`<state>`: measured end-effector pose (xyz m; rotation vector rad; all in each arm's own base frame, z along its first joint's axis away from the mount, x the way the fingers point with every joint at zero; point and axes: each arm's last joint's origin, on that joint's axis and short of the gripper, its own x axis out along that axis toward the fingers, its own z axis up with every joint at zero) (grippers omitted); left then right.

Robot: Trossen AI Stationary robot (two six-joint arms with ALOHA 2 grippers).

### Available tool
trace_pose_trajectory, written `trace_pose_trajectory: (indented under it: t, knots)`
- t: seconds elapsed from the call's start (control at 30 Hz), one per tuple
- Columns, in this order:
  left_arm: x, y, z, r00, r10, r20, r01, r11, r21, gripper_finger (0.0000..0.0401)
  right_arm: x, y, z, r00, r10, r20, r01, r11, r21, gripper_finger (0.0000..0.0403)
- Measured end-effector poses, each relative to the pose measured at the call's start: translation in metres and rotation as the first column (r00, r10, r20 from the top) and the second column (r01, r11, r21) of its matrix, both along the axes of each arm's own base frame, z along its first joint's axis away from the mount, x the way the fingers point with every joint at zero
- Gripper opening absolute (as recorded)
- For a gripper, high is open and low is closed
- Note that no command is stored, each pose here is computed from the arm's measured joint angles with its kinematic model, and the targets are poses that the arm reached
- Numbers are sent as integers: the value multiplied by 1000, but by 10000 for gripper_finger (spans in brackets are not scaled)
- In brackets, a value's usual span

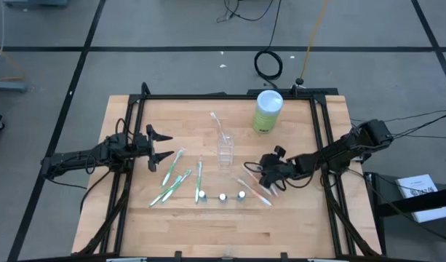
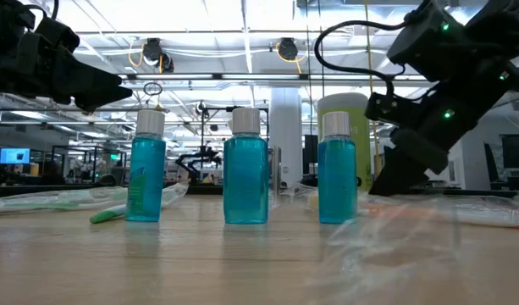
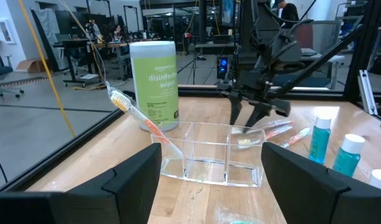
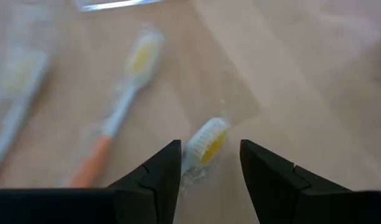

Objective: Pick & Place toothbrushing station
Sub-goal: Put the orange toothbrush with the other orange toothbrush in the transparent organizer

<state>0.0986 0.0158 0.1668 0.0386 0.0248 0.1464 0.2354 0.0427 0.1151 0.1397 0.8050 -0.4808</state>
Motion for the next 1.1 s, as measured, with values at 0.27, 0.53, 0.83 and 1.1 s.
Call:
trace_pose_trajectory:
  t: [0.27,0.53,0.83,1.1]
  knots:
    - [0,0,0,1000,0,0,0,1000,0,285,-1,-4,0,998,-59,5,59,997,-41,155]
    - [0,0,0,1000,0,0,0,1000,0,285,0,-8,-5,992,-124,12,124,992,-6,155]
    - [0,0,0,1000,0,0,0,1000,0,285,3,-10,-13,992,-127,-12,127,992,-5,155]
    - [0,0,0,1000,0,0,0,1000,0,285,5,-10,-12,997,-74,-6,74,997,-13,132]
